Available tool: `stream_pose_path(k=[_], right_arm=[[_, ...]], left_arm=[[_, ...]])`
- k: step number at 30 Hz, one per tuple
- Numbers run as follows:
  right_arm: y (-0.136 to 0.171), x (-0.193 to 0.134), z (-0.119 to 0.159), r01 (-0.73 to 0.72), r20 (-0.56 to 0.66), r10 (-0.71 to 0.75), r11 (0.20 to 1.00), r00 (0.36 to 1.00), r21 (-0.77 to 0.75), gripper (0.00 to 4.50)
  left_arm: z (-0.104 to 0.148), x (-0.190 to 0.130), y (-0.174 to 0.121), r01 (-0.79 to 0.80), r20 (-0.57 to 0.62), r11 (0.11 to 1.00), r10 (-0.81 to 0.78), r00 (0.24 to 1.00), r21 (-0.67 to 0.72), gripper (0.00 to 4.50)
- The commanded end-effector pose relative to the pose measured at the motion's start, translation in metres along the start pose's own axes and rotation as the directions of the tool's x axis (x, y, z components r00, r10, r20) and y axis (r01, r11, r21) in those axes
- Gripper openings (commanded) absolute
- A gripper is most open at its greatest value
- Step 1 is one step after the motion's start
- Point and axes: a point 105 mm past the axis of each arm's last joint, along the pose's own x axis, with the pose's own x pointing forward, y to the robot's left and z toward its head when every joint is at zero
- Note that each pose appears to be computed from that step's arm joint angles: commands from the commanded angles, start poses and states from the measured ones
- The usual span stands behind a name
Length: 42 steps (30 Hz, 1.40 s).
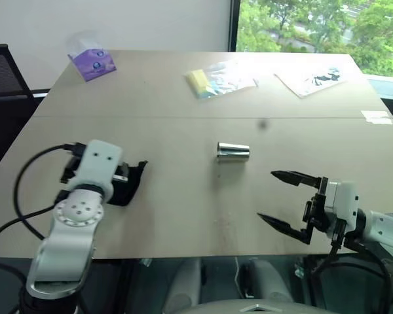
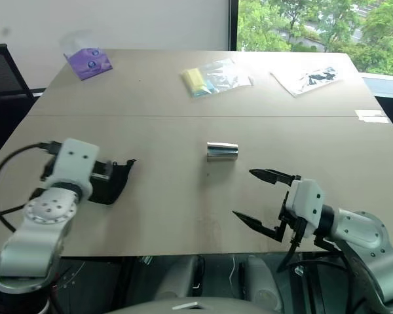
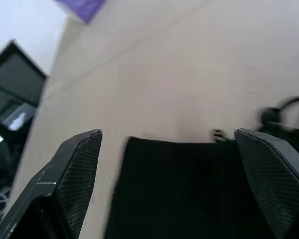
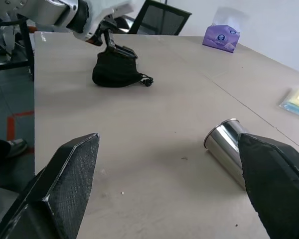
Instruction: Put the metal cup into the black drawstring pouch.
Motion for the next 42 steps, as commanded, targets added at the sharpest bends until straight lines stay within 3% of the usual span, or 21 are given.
stream_pose_path(k=[1,6,21,25,30,35,42], right_arm=[[-0.002,0.003,0.006,-0.01,0.033,0.011,0.999,0.999,-0.035,4.5],[-0.002,0.004,0.005,-0.017,0.036,0.018,0.999,0.999,-0.033,4.5],[0.001,0.004,0.004,-0.009,0.034,0.01,1.0,0.999,-0.027,4.5],[0.002,0.004,0.004,-0.002,0.032,0.003,1.0,0.999,-0.027,4.5],[0.004,0.004,0.004,0.004,0.032,-0.003,1.0,0.999,-0.025,4.5],[0.003,0.003,0.004,0.007,0.029,-0.006,1.0,1.0,-0.027,4.5],[0.005,0.002,0.005,0.008,0.024,-0.008,1.0,1.0,-0.02,4.5]], left_arm=[[-0.003,-0.005,0.003,0.019,0.016,0.999,-0.019,1.0,0.043,4.4],[-0.026,-0.012,-0.008,0.101,-0.07,0.989,-0.094,0.993,0.108,4.4],[-0.049,-0.023,-0.028,0.157,-0.157,0.976,-0.134,0.978,0.149,4.4],[-0.035,-0.027,-0.038,0.164,-0.057,0.975,-0.157,0.986,0.149,4.4],[0.002,-0.035,-0.04,0.219,0.118,0.975,-0.214,0.97,-0.032,4.4],[0.002,-0.034,-0.037,0.244,0.116,0.969,-0.237,0.965,-0.048,4.4],[-0.007,-0.04,-0.059,0.31,0.065,0.951,-0.309,0.949,0.0,4.4]])
